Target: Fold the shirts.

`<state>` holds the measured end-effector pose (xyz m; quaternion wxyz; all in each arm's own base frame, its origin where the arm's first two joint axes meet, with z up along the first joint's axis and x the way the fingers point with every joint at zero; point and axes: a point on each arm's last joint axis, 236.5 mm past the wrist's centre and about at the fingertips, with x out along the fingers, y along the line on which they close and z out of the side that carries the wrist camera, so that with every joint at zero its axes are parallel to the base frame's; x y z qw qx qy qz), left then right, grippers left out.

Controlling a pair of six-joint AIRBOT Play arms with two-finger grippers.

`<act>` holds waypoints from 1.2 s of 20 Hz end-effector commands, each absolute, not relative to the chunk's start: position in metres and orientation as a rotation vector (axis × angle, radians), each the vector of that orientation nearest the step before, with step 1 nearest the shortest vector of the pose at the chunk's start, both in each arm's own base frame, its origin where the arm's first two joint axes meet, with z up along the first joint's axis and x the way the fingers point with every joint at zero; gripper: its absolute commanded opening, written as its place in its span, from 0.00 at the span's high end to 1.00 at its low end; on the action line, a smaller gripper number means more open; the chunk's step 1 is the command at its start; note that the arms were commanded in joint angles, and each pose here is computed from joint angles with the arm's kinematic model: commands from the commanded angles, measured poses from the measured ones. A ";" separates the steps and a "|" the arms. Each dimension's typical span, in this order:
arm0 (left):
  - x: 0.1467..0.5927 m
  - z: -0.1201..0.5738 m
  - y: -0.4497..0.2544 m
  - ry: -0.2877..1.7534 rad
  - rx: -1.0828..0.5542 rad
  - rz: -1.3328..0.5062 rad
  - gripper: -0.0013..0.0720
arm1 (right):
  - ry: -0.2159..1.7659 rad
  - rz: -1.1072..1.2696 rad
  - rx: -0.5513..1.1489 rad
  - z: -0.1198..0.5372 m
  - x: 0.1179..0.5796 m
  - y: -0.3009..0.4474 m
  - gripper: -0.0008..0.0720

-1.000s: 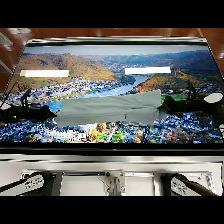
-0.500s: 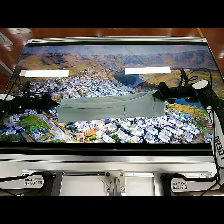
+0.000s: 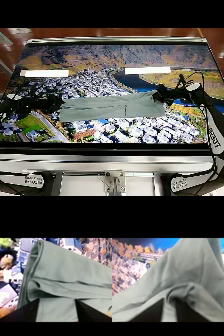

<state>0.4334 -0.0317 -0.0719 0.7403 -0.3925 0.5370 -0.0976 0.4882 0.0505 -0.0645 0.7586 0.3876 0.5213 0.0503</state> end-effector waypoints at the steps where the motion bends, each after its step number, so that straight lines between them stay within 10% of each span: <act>1: 0.425 -0.069 -0.039 1.225 -0.908 -0.237 0.09 | 1.121 0.133 0.794 -0.067 0.492 0.047 0.06; 10: 0.412 -0.027 -0.044 1.242 -0.903 -0.354 0.10 | 1.214 -0.005 0.556 -0.051 0.450 -0.055 0.06; 24: 0.406 0.044 -0.092 1.136 -0.846 -0.530 0.10 | 1.312 0.133 0.663 -0.125 0.468 0.038 0.16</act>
